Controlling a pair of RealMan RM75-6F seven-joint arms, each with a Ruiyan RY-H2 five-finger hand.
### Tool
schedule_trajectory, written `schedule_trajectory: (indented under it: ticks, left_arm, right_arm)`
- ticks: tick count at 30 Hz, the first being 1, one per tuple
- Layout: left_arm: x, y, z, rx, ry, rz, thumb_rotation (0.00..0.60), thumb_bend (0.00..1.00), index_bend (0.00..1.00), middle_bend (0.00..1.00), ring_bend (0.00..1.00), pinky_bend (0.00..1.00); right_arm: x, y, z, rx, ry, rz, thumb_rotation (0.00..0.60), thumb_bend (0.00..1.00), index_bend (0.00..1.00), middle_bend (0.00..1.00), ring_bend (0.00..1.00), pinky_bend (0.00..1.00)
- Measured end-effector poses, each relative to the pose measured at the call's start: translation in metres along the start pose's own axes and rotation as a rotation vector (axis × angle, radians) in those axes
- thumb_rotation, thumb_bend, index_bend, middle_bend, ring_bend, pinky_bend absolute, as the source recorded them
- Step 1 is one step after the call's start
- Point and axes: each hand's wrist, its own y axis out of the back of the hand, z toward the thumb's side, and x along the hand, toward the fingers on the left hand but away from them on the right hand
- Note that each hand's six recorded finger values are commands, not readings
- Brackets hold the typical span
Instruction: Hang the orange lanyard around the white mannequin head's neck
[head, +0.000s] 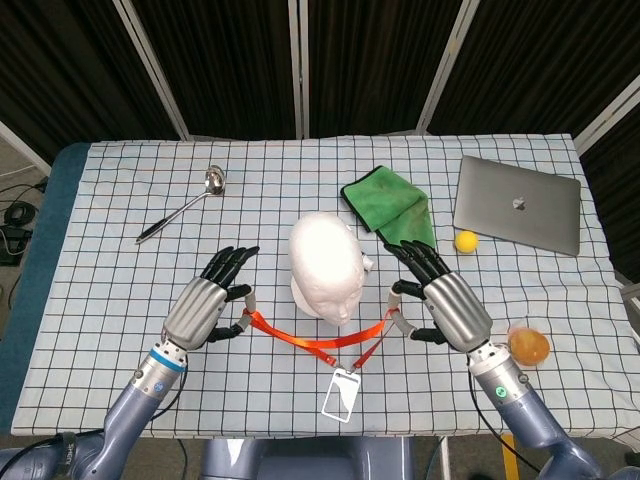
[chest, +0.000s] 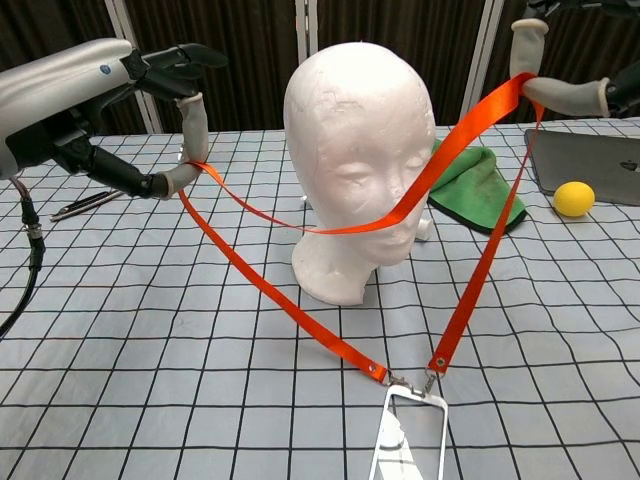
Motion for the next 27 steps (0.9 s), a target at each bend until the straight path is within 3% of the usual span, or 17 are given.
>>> schedule_trajectory:
  ticks: [12,27]
  left_arm:
    - [0.007,0.028,0.002,-0.086,0.092,0.048,0.600,0.45,0.81,0.00,0.00,0.00]
    - [0.042,0.059,-0.007,-0.197,0.263,0.027,0.600,0.45,0.77,0.00,0.00,0.00]
  right_arm:
    - [-0.017,0.017,0.008,-0.019,-0.072,-0.072,0.600,0.43,0.73,0.09,0.00,0.00]
    - [-0.056,0.051,-0.008,-0.092,-0.233,-0.162,0.600,0.43,0.73,0.11,0.00,0.00]
